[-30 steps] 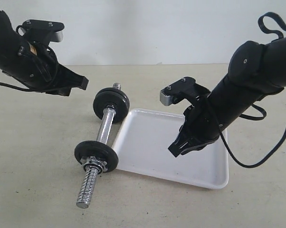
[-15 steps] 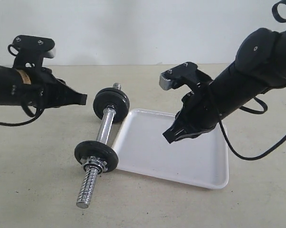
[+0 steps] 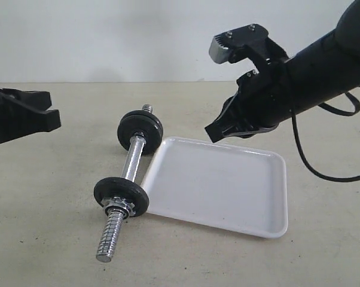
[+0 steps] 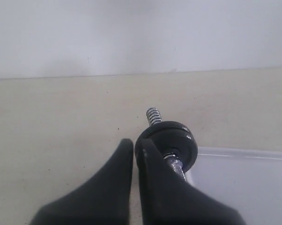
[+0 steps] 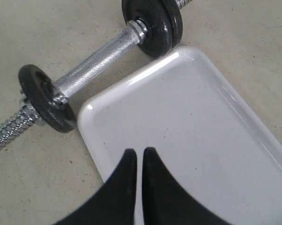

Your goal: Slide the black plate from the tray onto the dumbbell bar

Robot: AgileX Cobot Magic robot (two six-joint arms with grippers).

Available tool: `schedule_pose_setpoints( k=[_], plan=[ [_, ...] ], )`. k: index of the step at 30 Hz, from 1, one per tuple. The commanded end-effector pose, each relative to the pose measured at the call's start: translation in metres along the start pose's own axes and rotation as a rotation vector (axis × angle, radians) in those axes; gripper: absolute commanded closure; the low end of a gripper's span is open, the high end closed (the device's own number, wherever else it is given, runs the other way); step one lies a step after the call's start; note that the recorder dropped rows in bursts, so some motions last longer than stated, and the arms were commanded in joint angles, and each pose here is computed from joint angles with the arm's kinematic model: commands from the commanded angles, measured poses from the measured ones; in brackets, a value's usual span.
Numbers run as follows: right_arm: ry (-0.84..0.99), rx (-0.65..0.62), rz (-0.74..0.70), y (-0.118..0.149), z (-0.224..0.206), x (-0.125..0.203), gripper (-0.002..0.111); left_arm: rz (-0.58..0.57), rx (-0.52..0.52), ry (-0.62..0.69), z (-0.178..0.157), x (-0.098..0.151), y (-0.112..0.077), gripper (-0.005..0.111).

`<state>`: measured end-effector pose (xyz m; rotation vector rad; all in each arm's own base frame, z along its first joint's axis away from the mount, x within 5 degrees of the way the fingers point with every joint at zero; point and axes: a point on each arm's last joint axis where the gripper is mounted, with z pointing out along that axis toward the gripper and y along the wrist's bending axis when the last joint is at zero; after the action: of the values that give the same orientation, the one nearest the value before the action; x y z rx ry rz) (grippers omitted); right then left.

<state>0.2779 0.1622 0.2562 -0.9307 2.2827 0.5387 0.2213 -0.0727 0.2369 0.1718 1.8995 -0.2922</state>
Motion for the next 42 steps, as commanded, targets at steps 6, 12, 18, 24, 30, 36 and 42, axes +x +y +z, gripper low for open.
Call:
schedule_pose_setpoints(
  k=[6,12,18,24,30,36,42],
  plan=[
    [-0.04,-0.029,-0.001,0.013,-0.026,-0.002,0.109,0.016,0.017,-0.195,-0.059,-0.007,0.001,0.102],
    [-0.08,0.037,0.03,0.017,-0.035,0.023,0.109,0.156,0.01,-0.256,-0.087,-0.007,0.001,0.102],
    [-0.135,0.125,0.072,0.022,-0.049,0.059,0.109,0.17,0.017,-0.25,-0.108,-0.005,0.001,0.102],
    [-0.422,0.246,0.114,0.043,-0.106,0.098,0.109,0.168,0.025,-0.338,-0.139,0.009,0.003,0.102],
    [-0.777,0.275,0.06,0.075,-0.167,0.143,0.109,0.183,0.032,-0.326,-0.156,0.026,0.004,0.102],
    [-1.031,0.394,-0.103,0.091,-0.206,0.169,0.109,0.242,0.0,-0.364,-0.168,0.029,0.006,0.102],
    [-1.038,0.513,-0.233,0.09,-0.211,0.171,0.109,0.364,-0.108,-0.272,-0.166,0.035,0.014,0.102]
  ],
)
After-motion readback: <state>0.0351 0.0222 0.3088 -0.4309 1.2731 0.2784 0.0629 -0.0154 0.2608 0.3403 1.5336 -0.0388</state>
